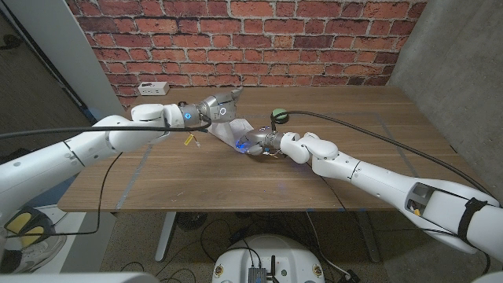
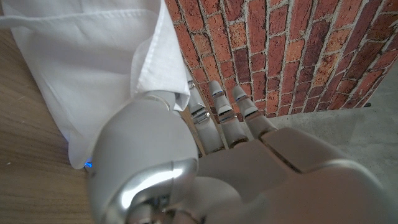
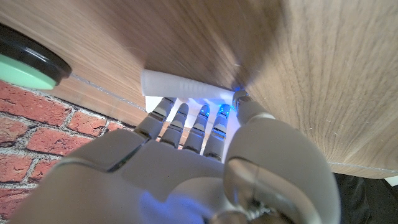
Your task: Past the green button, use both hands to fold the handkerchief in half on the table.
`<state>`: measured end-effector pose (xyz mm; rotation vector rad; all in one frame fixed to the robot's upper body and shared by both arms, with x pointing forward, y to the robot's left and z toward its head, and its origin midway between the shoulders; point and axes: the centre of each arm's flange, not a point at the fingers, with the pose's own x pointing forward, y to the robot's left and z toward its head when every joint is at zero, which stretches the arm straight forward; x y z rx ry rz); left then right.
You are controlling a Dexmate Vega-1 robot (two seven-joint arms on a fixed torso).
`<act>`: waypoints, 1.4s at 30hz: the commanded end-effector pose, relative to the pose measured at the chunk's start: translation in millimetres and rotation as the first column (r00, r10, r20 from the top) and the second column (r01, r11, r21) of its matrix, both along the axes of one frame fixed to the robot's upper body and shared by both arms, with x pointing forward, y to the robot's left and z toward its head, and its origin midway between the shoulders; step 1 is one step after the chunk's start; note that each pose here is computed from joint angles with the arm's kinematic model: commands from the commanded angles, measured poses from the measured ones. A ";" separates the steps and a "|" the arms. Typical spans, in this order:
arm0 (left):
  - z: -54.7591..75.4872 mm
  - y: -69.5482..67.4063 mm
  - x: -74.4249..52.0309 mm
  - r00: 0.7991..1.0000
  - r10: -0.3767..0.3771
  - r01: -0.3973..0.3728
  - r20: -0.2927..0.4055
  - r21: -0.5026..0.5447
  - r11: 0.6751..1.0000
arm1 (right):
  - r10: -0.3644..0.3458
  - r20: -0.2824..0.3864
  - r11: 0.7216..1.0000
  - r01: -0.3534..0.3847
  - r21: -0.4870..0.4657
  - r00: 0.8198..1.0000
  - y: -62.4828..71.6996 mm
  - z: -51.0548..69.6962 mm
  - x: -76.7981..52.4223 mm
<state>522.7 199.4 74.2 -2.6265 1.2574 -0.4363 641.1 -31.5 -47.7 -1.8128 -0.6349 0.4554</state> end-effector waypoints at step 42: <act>-15.3 -6.5 64.1 0.947 -0.319 0.318 0.032 0.022 0.948 | -0.019 -0.028 1.000 0.018 -0.026 0.999 -7.5 -2.4 -7.9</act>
